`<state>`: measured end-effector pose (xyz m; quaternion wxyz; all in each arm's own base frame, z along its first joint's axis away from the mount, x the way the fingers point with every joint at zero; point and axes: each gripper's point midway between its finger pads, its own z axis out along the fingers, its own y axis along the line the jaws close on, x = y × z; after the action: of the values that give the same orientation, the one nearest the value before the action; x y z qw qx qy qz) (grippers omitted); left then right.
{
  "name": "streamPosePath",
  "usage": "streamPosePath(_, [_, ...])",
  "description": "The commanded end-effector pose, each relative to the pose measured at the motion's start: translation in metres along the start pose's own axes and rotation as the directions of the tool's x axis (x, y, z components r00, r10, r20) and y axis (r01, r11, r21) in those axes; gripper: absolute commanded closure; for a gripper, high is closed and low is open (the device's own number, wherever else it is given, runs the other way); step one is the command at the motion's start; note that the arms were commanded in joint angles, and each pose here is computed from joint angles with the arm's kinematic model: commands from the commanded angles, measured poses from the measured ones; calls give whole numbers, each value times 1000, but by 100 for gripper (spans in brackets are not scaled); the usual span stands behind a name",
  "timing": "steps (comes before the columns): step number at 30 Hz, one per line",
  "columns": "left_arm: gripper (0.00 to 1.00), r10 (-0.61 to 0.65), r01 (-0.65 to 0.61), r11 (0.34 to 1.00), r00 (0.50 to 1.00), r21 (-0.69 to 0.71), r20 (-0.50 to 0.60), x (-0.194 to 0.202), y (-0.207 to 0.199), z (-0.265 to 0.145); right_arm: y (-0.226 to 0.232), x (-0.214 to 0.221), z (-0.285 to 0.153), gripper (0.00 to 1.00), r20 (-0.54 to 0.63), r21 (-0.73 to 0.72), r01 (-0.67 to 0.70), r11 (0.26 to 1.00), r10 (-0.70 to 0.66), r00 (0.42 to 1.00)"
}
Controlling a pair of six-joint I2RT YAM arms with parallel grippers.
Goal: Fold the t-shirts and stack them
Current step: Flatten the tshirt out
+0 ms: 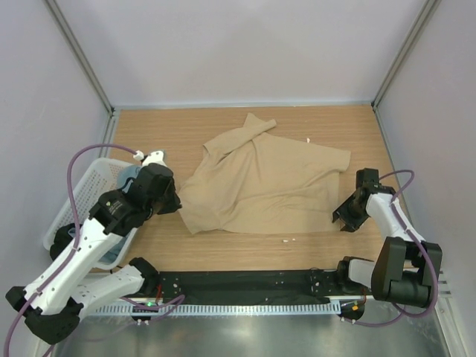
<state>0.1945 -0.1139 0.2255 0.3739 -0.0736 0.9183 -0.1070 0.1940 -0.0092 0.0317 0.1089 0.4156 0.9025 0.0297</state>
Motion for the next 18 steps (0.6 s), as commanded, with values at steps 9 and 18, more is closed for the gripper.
streamPosePath(9, [100,23,-22,996,1000,82,-2,-6,-23,10,-8,4,2,77,25,20,-96,995,96,995])
streamPosePath(18, [100,22,-21,996,1000,82,-5,-7,-24,10,-4,-1,17,62,40,8,-83,997,82,996])
